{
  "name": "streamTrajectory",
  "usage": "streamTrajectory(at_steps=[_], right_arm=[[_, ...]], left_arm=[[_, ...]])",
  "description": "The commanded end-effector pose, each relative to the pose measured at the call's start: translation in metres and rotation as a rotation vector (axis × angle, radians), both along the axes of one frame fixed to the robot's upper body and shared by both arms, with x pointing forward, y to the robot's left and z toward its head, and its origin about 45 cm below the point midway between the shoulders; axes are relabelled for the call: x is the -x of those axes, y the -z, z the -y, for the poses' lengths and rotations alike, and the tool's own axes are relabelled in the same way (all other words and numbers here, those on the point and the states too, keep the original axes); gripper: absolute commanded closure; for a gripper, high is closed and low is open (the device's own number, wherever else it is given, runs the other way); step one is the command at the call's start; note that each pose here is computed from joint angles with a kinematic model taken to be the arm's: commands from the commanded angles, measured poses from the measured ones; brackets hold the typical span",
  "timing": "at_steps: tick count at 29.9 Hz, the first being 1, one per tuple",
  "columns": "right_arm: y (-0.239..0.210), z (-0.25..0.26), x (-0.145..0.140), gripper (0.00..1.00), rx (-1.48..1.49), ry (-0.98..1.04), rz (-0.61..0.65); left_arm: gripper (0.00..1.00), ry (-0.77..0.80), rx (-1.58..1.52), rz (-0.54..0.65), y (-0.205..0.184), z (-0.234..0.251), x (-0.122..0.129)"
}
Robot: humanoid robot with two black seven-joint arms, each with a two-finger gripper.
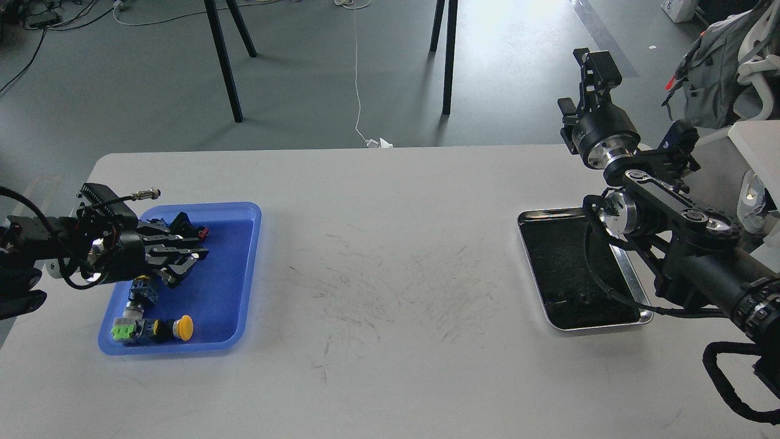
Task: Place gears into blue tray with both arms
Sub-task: 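Release the gear in the blue tray and lift the left gripper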
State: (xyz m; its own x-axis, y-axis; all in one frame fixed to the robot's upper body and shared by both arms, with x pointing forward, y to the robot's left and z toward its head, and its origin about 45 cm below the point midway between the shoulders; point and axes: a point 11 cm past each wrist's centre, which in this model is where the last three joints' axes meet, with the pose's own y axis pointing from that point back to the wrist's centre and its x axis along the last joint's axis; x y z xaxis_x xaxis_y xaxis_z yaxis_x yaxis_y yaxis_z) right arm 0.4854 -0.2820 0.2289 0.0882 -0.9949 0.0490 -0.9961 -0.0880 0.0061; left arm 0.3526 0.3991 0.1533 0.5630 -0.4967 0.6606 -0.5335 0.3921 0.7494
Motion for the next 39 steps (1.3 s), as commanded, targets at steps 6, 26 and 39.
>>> streamTrajectory(at_steps=[6, 26, 39], right_arm=[[-0.001, -0.002, 0.0, 0.03, 0.003, -0.002, 0.001], [-0.003, -0.004, -0.001, 0.03, 0.006, -0.011, 0.006], [-0.007, -0.006, -0.003, 0.03, 0.007, -0.015, 0.013]], left_arm=[[0.74, -0.015, 0.005, -0.013, 0.003, -0.003, 0.005], [0.58, -0.243, 0.191, 0.033, -0.046, -0.011, -0.022], [0.07, -0.616, 0.788, -0.029, -0.106, -0.004, -0.063]])
